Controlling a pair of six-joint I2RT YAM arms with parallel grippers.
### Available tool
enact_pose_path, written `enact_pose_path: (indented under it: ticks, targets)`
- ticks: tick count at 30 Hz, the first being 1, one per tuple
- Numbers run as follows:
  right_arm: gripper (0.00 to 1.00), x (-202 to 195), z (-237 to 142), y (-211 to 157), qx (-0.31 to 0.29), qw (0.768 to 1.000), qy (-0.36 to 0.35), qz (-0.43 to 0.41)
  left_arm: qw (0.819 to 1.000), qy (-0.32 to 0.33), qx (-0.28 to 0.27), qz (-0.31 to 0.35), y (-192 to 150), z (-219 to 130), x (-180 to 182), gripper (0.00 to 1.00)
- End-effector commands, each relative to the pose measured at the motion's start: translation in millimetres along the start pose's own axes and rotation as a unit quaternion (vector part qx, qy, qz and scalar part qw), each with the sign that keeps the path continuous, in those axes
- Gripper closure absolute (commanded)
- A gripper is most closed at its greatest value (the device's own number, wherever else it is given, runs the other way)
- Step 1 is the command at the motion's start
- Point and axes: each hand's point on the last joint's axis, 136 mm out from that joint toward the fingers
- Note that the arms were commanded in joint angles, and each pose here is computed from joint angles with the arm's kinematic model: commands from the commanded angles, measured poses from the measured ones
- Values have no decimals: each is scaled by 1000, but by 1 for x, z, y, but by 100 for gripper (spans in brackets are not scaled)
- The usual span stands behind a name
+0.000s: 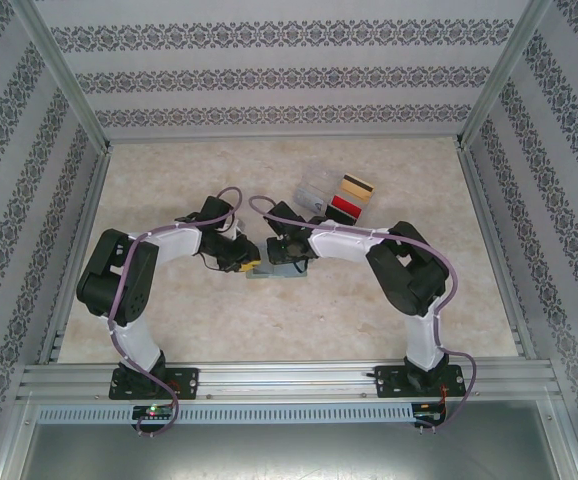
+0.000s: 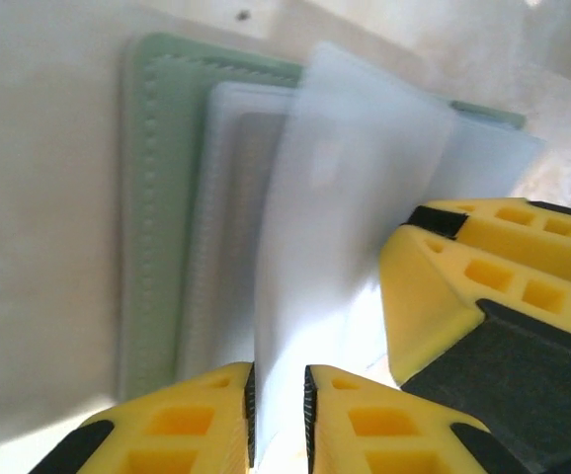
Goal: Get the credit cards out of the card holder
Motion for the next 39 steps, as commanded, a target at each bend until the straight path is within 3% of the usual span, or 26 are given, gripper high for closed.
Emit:
enact_pose_path:
  ticks: [1, 9, 19, 25, 33, 39]
  targets:
    - [72, 18, -28, 11, -15, 998, 58, 20, 999, -35, -11, 19, 10, -1, -23, 78]
    - [68, 10, -59, 28, -65, 994, 78, 49, 997, -72, -7, 35, 10, 3, -42, 72]
    - [65, -23, -82, 40, -125, 986, 60, 88, 994, -94, 7, 63, 14, 33, -78, 54]
    - [65, -25, -85, 40, -134, 986, 56, 84, 996, -74, 20, 53, 14, 51, -69, 55]
    - [65, -12, -75, 35, -115, 990, 61, 59, 997, -26, -24, 67, 24, 9, -61, 68]
    - [64, 4, -69, 28, -101, 992, 63, 28, 997, 7, -60, 42, 26, -27, -30, 66]
Point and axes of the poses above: each hand's point on the last joint's axis, 136 mm out from that joint toward the fingers, its own z axis out along the fingers, its own x axis along the line the jaws close on, y = z × x, and after that the axes turned 12 degrees about z, right-handed
